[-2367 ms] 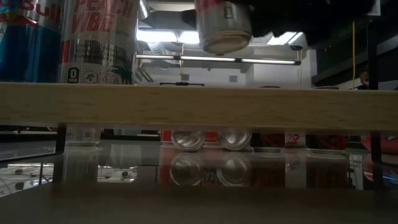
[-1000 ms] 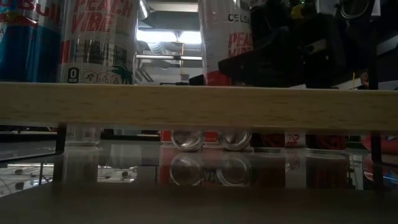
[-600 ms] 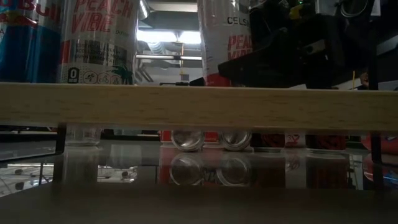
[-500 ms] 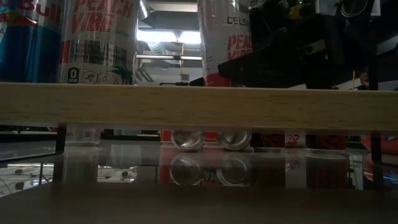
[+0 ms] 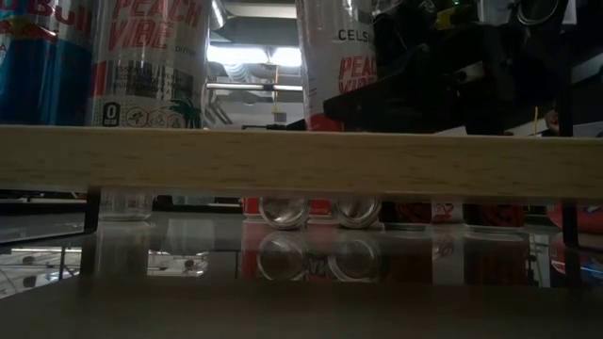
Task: Place canned beverage on shelf
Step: Put the bottom left white soda can on the shelf aligned with the other white soda can
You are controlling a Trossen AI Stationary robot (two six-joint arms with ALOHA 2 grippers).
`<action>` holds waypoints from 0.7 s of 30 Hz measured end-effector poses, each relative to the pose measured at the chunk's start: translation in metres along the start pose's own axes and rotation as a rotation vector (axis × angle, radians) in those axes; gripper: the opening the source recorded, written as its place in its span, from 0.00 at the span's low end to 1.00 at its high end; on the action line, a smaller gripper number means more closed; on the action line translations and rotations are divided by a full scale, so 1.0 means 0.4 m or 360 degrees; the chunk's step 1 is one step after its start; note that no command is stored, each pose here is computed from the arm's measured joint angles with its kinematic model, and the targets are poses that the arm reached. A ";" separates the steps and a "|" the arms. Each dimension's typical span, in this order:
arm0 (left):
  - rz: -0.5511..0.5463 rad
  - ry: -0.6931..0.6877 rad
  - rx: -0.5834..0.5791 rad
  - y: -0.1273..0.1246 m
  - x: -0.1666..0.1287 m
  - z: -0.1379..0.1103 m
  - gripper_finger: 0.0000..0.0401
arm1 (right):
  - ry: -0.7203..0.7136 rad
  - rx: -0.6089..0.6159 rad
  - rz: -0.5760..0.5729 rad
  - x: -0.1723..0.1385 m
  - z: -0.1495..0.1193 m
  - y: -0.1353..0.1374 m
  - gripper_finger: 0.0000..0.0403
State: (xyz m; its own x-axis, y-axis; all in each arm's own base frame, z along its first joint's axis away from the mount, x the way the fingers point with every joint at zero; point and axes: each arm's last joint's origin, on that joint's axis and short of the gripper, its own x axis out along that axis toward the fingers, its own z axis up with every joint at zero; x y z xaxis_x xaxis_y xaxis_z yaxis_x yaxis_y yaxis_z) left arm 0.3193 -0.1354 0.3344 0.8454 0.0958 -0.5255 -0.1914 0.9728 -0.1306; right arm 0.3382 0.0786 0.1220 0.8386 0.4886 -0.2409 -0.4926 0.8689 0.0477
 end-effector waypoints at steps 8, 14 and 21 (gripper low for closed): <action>0.0029 0.0008 0.0018 -0.031 0.066 -0.032 0.83 | 0.0000 0.0000 -0.0015 0.000 0.000 -0.001 0.62; 0.0139 -0.0017 0.0036 -0.036 0.096 -0.047 0.83 | 0.0000 -0.0001 -0.0029 0.000 0.000 -0.001 0.62; 0.0182 -0.0006 0.0059 -0.042 0.125 -0.064 0.83 | 0.0002 0.0005 -0.0130 -0.001 -0.001 -0.006 0.62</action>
State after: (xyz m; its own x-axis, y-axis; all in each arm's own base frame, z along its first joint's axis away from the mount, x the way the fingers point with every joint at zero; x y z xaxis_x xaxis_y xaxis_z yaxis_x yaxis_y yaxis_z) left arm 0.3521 -0.1521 0.2887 0.8210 0.2074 -0.5319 -0.2683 0.9626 -0.0388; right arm 0.3391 0.0764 0.1217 0.8758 0.4158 -0.2450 -0.4216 0.9063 0.0312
